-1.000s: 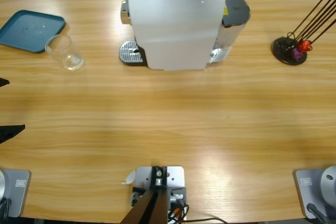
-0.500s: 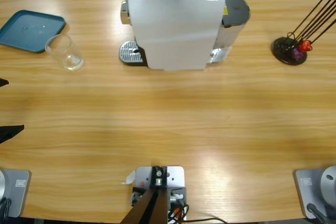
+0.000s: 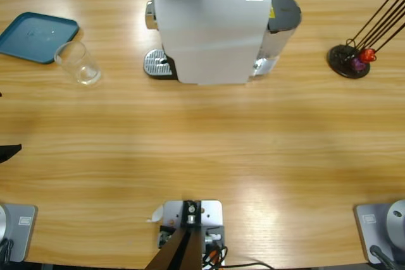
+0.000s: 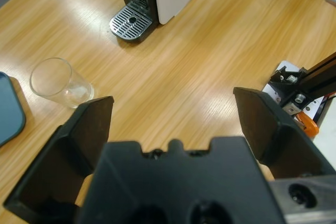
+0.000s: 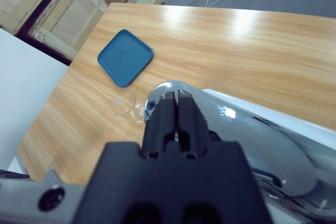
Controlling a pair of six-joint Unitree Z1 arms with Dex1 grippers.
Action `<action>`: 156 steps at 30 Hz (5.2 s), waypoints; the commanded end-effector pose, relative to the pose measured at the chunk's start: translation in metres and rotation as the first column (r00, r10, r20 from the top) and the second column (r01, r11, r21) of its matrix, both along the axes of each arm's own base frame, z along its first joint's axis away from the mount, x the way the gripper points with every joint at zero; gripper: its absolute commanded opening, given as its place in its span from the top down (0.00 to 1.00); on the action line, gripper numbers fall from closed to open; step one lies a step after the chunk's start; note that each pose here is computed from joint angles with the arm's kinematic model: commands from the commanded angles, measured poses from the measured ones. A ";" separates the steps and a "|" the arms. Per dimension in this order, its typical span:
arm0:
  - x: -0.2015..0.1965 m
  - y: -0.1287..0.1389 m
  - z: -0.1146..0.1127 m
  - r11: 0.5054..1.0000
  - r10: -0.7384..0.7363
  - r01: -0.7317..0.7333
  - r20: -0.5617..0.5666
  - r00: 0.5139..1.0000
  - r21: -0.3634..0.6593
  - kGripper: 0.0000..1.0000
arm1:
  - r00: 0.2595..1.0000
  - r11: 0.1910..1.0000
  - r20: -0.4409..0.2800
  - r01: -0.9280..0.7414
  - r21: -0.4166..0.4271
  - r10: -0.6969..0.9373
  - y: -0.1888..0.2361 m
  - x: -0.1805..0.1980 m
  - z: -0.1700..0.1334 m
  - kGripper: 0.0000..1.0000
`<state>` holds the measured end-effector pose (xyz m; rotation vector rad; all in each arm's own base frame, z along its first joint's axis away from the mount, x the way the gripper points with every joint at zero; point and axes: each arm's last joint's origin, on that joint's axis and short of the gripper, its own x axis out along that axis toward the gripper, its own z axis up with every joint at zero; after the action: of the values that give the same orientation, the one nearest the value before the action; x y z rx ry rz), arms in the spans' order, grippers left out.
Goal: Pour coffee
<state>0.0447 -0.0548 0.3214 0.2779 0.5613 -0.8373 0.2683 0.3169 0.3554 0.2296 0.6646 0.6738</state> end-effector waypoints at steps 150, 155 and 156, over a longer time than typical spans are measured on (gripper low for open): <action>0.164 -0.026 -0.174 0.840 0.542 -0.542 -0.022 0.840 0.019 0.86 | 0.892 0.768 -0.123 -0.438 -0.468 0.434 -0.117 -0.140 -0.115 0.00; 0.164 -0.028 -0.173 0.862 0.507 -0.507 -0.017 0.862 0.014 0.87 | 0.892 0.767 -0.124 -0.438 -0.468 0.434 -0.118 -0.140 -0.116 0.00; 0.166 -0.030 -0.172 0.886 0.464 -0.464 -0.010 0.886 0.005 0.87 | 0.892 0.767 -0.124 -0.438 -0.468 0.434 -0.118 -0.140 -0.116 0.00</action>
<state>0.2120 -0.0825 0.1553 0.1119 0.5931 -0.2860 0.1319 0.1981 0.2561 -0.3924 0.8241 0.9212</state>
